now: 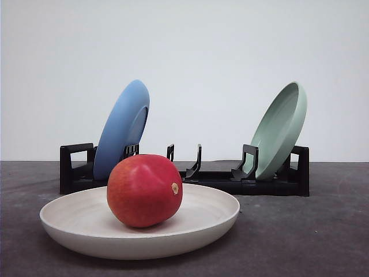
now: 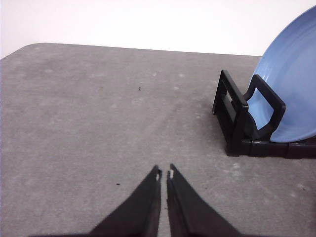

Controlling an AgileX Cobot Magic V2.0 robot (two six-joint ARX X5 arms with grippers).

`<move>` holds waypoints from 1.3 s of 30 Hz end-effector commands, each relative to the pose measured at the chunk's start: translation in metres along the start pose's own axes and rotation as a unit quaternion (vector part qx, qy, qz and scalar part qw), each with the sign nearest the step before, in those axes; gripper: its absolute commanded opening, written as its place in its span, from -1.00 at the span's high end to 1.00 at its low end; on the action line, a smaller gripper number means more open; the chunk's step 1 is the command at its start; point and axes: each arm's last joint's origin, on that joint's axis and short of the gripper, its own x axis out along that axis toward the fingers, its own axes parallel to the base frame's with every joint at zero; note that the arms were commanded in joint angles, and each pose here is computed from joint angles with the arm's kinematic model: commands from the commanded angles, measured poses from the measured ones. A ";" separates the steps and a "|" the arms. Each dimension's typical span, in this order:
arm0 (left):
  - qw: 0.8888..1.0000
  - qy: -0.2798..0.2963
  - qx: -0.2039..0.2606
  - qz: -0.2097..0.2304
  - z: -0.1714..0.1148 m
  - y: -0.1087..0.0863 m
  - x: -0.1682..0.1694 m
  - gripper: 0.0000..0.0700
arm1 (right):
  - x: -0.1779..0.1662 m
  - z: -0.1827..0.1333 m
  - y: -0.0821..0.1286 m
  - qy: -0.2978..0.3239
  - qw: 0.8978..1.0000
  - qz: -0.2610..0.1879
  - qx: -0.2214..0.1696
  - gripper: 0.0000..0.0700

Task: Place pomegranate in white plate

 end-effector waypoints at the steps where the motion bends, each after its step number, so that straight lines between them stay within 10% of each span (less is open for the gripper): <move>1: 1.000 -0.002 0.000 0.001 -0.002 0.000 0.001 1.00 | 0.000 0.000 0.000 -0.005 1.000 -0.002 0.004 0.93; 39: 1.000 -0.002 0.000 0.001 -0.002 0.000 0.001 1.00 | 0.000 0.000 0.000 -0.005 1.000 -0.002 0.004 0.93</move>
